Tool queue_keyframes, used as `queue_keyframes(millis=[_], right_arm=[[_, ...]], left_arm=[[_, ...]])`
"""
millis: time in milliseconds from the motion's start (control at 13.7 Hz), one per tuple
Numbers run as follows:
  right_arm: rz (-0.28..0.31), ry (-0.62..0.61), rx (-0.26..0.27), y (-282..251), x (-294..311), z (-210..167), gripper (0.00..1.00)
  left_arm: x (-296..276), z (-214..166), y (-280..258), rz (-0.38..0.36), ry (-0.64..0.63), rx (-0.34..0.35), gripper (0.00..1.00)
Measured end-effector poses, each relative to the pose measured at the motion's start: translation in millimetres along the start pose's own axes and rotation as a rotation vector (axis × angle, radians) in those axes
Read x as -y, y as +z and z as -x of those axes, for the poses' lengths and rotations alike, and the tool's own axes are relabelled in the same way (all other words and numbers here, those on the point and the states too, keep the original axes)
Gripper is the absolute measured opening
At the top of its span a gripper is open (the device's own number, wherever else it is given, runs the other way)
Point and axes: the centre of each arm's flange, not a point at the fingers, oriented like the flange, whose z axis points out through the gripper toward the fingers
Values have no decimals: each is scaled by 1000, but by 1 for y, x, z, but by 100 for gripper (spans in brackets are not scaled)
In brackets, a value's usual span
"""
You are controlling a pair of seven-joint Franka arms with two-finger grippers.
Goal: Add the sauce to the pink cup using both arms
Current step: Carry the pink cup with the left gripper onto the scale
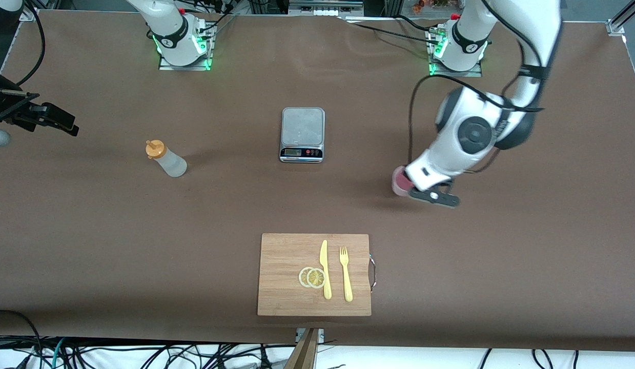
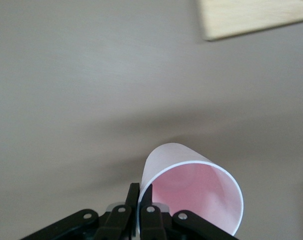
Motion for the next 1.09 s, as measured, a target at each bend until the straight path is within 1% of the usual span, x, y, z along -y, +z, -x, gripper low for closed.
queue_keyframes(millis=[364, 582, 873, 1092], right_arm=[[0, 0, 0, 0, 0, 0, 100], [0, 0, 0, 0, 0, 0, 100], [0, 0, 1, 0, 0, 0, 100], [0, 0, 1, 1, 0, 0, 100]], left_arm=[[-133, 41, 14, 63, -26, 41, 4], [-193, 68, 28, 73, 12, 54, 4], [-243, 94, 52, 72, 41, 44, 4], [-260, 105, 68, 69, 56, 44, 4]])
